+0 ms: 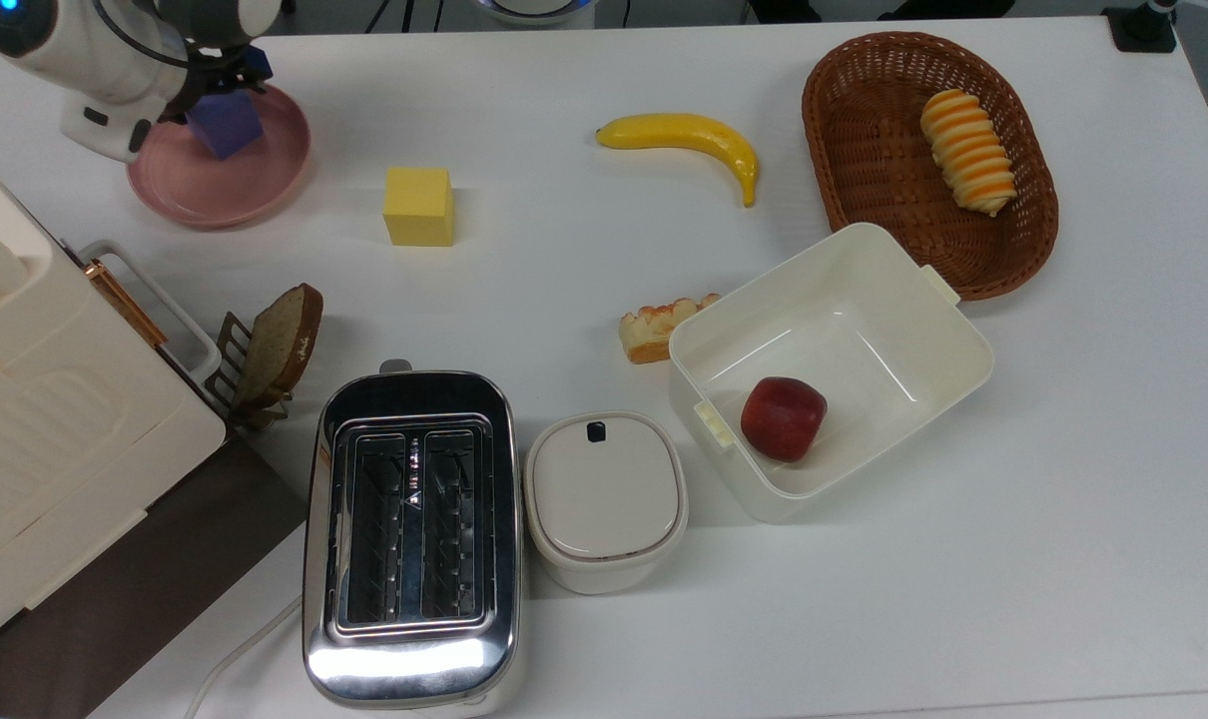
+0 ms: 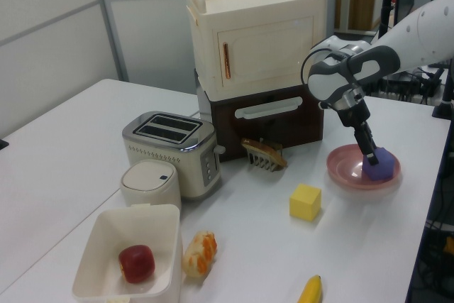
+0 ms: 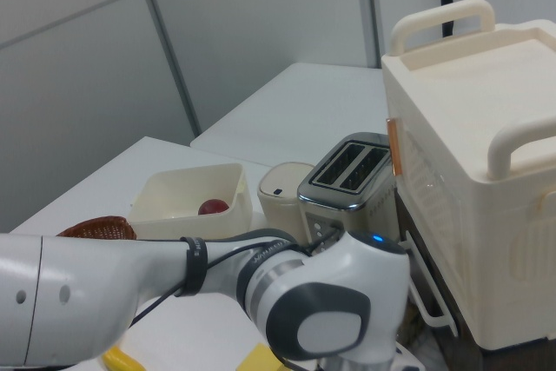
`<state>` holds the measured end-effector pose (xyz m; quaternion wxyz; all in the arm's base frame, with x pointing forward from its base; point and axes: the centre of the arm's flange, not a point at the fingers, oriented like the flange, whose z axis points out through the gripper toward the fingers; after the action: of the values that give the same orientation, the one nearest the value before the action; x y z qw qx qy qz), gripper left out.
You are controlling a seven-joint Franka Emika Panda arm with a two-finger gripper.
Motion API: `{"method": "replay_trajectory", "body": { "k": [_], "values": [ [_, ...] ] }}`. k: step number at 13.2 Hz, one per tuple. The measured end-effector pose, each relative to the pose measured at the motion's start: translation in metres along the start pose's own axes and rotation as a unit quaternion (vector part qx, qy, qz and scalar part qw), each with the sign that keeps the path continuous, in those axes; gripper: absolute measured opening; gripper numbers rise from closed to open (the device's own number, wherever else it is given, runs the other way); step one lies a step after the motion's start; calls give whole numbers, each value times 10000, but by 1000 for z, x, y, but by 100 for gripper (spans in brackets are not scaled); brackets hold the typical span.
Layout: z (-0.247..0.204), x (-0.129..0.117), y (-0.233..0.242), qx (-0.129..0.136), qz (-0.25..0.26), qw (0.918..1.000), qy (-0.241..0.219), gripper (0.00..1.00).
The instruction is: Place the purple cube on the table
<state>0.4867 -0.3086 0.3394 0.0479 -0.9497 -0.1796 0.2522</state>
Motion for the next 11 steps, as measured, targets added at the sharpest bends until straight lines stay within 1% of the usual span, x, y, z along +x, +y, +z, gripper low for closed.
{"method": "replay_trajectory", "body": {
  "k": [3,5,6,7,9,11],
  "values": [
    [-1,22,-15,-268,-278,9988,-299,100],
    [2,29,-18,-315,-364,9981,-385,93],
    [3,29,-17,-323,-412,9978,-409,91],
    [3,29,-17,-331,-451,9975,-426,81],
    [3,28,-16,-332,-524,9971,-436,58],
    [2,24,-13,-328,-621,9966,-426,26]
  ]
}}
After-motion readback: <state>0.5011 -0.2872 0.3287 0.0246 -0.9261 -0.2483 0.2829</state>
